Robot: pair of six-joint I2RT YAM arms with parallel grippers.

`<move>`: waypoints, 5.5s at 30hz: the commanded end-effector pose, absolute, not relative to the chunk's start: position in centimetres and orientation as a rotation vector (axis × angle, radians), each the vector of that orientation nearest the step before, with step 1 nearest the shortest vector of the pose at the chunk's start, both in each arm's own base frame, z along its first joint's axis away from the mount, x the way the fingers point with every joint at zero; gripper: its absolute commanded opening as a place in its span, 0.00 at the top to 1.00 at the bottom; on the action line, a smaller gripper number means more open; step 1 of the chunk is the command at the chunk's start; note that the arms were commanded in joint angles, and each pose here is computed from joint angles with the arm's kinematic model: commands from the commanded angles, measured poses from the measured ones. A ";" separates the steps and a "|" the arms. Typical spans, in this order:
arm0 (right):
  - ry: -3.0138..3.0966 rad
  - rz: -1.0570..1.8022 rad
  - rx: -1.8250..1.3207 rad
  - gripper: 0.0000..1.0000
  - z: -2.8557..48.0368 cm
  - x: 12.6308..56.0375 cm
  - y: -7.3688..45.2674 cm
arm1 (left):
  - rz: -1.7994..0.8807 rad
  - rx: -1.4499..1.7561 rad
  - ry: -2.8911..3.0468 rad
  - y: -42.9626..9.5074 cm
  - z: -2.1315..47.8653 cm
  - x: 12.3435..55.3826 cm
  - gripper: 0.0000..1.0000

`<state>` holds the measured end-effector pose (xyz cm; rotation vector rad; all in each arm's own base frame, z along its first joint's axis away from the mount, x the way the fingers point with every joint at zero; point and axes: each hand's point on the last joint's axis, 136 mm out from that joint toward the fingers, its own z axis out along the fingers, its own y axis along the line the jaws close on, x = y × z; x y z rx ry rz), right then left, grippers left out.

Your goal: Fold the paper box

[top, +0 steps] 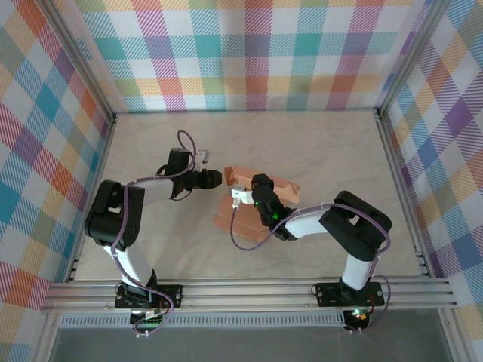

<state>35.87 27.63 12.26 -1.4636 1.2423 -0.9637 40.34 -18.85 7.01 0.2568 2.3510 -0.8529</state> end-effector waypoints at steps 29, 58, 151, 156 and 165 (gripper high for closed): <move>1.326 -0.906 -1.261 1.00 12.5 35.2 25.8 | -1.060 0.710 2.213 -24.6 8.6 37.9 0.60; 1.335 -0.887 -1.255 1.00 13.2 35.5 26.3 | -0.982 0.673 2.234 -26.7 6.3 37.1 0.67; 2.639 1.146 0.022 0.23 16.8 38.1 26.7 | -0.519 0.700 2.173 -27.8 6.8 35.7 0.99; 2.651 1.317 -0.019 0.28 15.0 37.9 28.6 | -0.526 0.689 2.189 -27.9 6.2 35.1 0.98; 2.678 1.519 -0.091 0.33 12.7 37.1 30.7 | -0.527 0.661 2.205 -28.0 5.3 35.3 0.98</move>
